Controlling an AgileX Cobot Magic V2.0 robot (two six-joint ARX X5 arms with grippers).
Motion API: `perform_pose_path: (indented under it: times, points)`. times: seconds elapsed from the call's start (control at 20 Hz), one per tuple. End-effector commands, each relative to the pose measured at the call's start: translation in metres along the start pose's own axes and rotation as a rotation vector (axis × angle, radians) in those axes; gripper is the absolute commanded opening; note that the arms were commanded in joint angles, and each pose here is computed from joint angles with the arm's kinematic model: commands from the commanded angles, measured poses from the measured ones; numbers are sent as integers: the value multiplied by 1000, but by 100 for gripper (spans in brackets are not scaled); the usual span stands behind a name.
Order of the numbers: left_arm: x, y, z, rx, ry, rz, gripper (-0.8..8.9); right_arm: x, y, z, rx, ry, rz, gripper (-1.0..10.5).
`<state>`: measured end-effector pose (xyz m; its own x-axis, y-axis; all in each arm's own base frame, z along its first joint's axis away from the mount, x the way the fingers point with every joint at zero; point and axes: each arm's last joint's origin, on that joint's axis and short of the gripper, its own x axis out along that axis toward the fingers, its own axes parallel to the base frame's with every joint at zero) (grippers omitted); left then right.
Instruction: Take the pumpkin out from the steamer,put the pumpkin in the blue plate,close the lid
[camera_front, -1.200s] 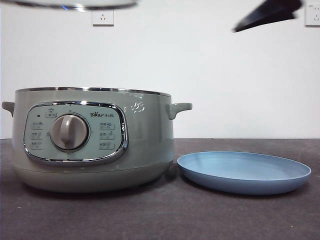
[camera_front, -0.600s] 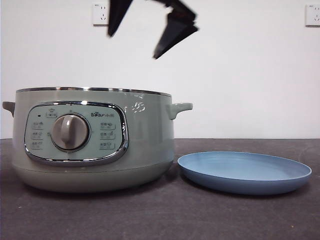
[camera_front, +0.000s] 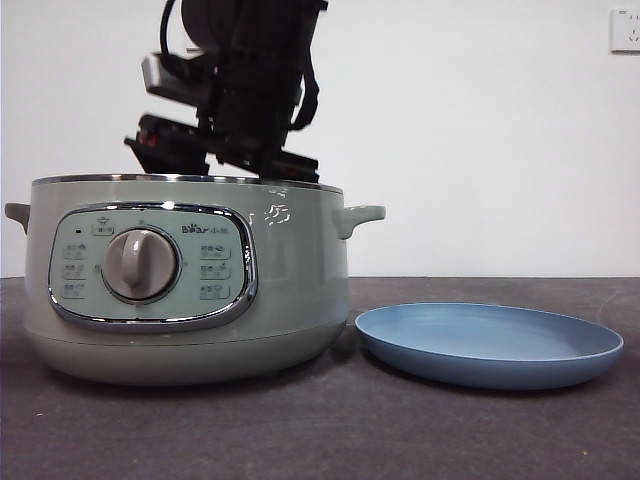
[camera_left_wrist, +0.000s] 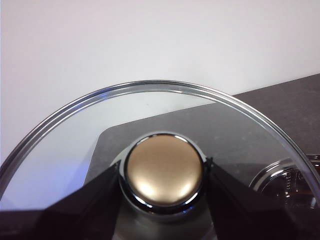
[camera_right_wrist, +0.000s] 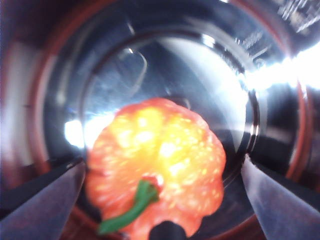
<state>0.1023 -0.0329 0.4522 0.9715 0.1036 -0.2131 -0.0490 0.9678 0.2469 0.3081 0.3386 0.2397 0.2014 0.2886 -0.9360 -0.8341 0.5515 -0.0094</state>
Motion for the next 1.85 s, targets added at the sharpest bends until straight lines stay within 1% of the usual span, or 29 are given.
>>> perform_pose_path:
  times: [0.05,0.1,0.15,0.2,0.25,0.35,0.45,0.6,0.65,0.7,0.75,0.8,0.9,1.0,1.05,1.1,1.2,1.3,1.4,1.5,1.55,1.65,1.85]
  points:
    - [-7,5,7,-25,-61,15,-9,8,1,1,-9,6,5,532]
    - [-7,5,7,-25,-60,14,-8,8,3,2,-12,-1,5,480]
    - [-7,5,7,-25,-60,14,-9,8,4,2,-14,-3,2,276]
    - [-7,5,7,-25,-60,14,-8,7,4,2,-15,-1,2,34]
    - [-7,5,7,-25,-60,14,-8,5,4,2,-15,-6,2,-3]
    - [-7,5,7,-25,-59,14,-9,-1,5,3,-17,-25,0,-2]
    - [-6,5,7,-25,-60,10,-9,-18,6,3,-15,-56,-5,-2]
    - [0,1,8,-15,-47,-7,-9,-71,5,-3,-5,-128,-20,-2]
    - [4,-3,9,-15,-48,-42,-9,-91,5,-8,-2,-151,-27,-2]
    - [7,-5,11,-17,-54,-70,-8,-113,2,-16,22,-164,-35,-2]
    - [12,-9,13,-16,-57,-93,-9,-132,-2,-25,52,-173,-51,-3]
    - [16,-11,14,-14,-54,-102,-9,-149,-7,-34,92,-167,-90,-3]
    - [23,-17,14,-5,-44,-133,-8,-175,-23,-56,216,-122,-201,-4]
    - [27,-20,15,-8,-38,-167,-9,-188,-39,-78,359,-41,-339,-4]
    - [30,-22,15,-8,-40,-181,-9,-190,-45,-87,407,-26,-398,-4]
    - [30,-22,16,-9,-42,-182,-8,-188,-49,-96,444,-14,-438,-4]
    - [31,-23,17,-12,-48,-182,-8,-179,-55,-115,497,-16,-467,-4]
    - [33,-24,17,-14,-53,-186,-9,-163,-57,-134,520,-42,-478,-4]
    - [33,-25,18,-24,-62,-214,-9,-142,-55,-150,527,-68,-480,-4]
    - [33,-25,20,-36,-76,-227,-8,-119,-53,-160,523,-92,-446,-3]
    - [33,-25,20,-39,-80,-226,-9,-109,-52,-163,517,-100,-414,-3]
    - [33,-25,21,-41,-84,-226,-9,-87,-54,-164,517,-112,-388,-2]
    - [33,-25,21,-41,-84,-227,-9,-54,-63,-157,514,-80,-385,2]
